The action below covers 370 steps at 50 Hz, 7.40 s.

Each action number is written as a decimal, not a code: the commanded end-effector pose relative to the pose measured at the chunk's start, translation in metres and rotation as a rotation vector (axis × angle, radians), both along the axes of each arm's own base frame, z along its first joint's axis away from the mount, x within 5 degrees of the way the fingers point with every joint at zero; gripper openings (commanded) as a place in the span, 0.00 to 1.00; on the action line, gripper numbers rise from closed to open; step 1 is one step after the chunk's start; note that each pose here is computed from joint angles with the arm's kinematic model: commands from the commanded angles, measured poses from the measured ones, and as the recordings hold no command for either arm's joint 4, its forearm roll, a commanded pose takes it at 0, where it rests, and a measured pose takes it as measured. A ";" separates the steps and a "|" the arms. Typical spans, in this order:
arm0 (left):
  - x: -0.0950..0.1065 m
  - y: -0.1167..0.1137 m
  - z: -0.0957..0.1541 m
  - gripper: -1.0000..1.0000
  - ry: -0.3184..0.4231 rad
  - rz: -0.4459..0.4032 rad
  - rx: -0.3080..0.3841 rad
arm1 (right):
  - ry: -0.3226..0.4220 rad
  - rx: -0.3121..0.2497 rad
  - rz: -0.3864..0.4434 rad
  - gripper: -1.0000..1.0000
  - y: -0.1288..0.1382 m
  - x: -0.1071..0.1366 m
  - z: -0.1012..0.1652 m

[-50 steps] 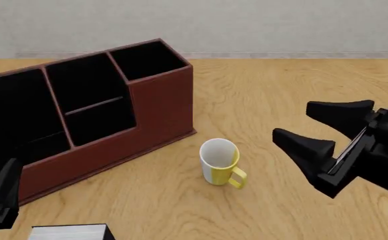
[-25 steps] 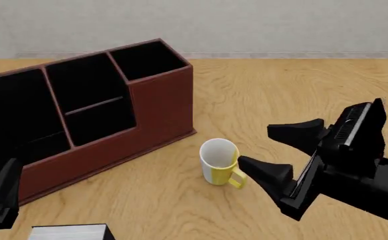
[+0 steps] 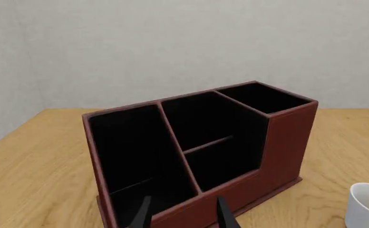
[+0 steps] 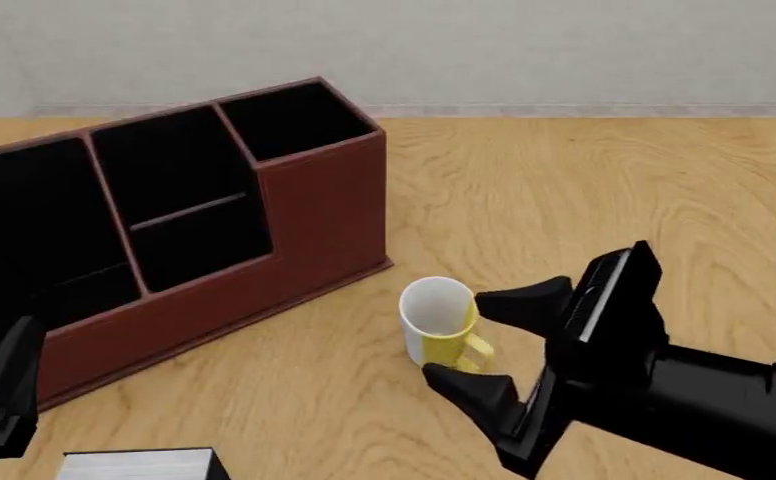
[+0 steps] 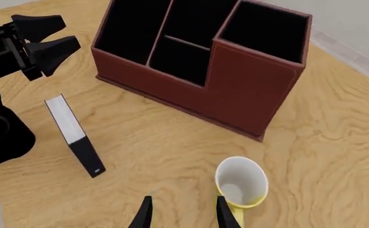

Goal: Pick up the book and place it in the right compartment of the caddy.

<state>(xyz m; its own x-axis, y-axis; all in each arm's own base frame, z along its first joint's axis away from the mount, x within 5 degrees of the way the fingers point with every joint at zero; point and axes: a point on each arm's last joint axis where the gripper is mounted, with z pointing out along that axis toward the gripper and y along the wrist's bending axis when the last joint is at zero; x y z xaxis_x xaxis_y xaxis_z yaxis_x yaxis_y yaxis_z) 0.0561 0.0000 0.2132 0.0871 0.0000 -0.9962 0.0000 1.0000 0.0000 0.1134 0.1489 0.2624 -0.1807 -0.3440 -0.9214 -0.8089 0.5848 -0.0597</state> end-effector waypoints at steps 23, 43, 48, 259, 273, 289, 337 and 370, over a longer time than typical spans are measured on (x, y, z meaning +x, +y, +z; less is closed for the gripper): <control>0.000 0.000 0.000 1.00 0.000 0.000 0.000 | 0.027 -0.059 0.122 1.00 0.047 0.002 -0.022; 0.000 0.000 0.000 1.00 0.000 0.000 0.000 | 0.045 -0.079 0.207 1.00 0.078 -0.005 -0.027; 0.000 0.000 0.000 1.00 0.000 0.000 0.000 | 0.046 -0.074 0.221 1.00 0.083 -0.007 -0.026; 0.000 0.000 0.000 1.00 0.000 0.000 0.000 | -0.005 -0.055 0.330 0.00 0.150 -0.010 -0.023; 0.000 0.000 0.000 1.00 0.000 0.000 0.000 | -0.013 -0.048 0.303 0.00 0.141 -0.003 -0.002; 0.000 0.000 0.000 1.00 0.000 0.000 0.000 | 0.001 -0.035 0.261 0.00 0.130 0.003 0.029; 0.000 0.000 0.000 1.00 0.000 0.000 0.000 | -0.012 -0.021 0.222 0.00 0.102 0.004 0.104; 0.000 0.000 0.000 1.00 0.000 0.000 0.000 | -0.032 0.002 0.198 0.00 0.095 0.009 0.157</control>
